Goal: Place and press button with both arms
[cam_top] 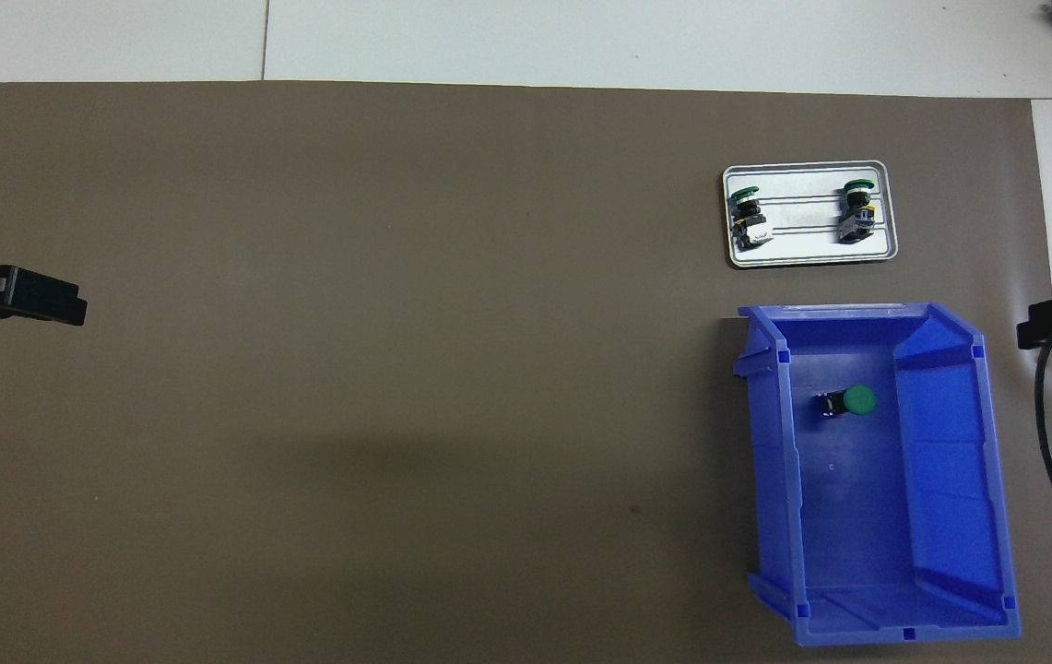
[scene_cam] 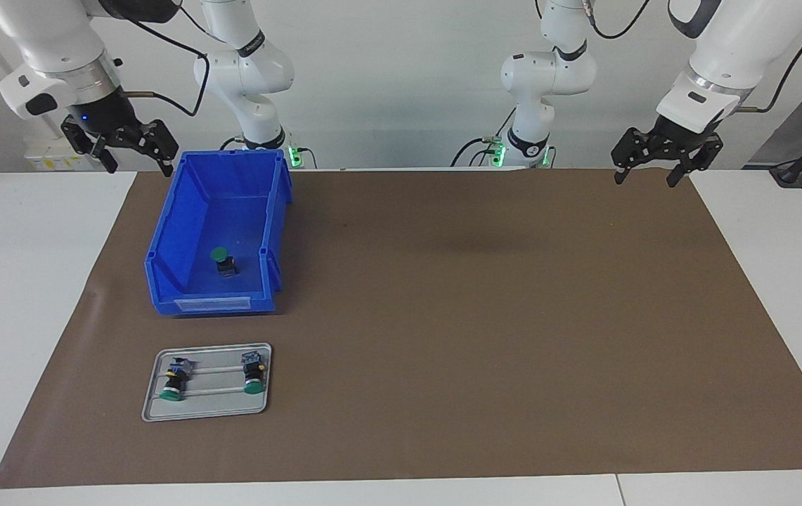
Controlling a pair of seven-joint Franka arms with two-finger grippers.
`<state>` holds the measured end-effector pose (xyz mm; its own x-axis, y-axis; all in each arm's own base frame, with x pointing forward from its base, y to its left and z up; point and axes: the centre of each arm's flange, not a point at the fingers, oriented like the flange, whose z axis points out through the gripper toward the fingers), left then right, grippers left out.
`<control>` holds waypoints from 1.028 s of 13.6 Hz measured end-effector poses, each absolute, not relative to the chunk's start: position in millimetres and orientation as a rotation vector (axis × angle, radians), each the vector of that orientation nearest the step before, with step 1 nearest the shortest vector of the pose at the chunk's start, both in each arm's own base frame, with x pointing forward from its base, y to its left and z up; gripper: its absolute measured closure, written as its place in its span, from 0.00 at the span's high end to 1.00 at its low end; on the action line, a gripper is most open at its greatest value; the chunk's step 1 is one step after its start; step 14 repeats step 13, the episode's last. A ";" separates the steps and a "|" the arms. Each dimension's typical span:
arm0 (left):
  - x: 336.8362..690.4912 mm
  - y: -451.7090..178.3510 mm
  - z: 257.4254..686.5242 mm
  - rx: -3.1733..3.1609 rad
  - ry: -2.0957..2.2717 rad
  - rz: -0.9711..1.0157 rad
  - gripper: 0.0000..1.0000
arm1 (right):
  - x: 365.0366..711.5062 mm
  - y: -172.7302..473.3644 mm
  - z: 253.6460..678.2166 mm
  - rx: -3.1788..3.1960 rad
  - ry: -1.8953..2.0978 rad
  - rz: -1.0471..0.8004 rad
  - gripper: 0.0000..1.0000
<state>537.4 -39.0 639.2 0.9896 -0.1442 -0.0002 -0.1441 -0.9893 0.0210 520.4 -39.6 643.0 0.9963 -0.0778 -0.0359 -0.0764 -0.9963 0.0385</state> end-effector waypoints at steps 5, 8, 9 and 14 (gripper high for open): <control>537.4 -39.0 639.2 3.113 -0.226 -0.003 1.00 | 523.4 -27.4 642.6 3.100 -0.086 -0.062 1.00; 537.4 -39.0 639.2 3.113 -0.226 -0.003 1.00 | 523.4 -27.6 643.0 3.100 -0.086 -0.060 1.00; 537.4 -39.0 639.2 3.113 -0.226 -0.003 1.00 | 523.3 -28.0 643.3 3.100 -0.087 -0.059 1.00; 537.4 -39.0 639.2 3.113 -0.226 -0.003 1.00 | 523.3 -28.0 643.4 3.100 -0.087 -0.059 1.00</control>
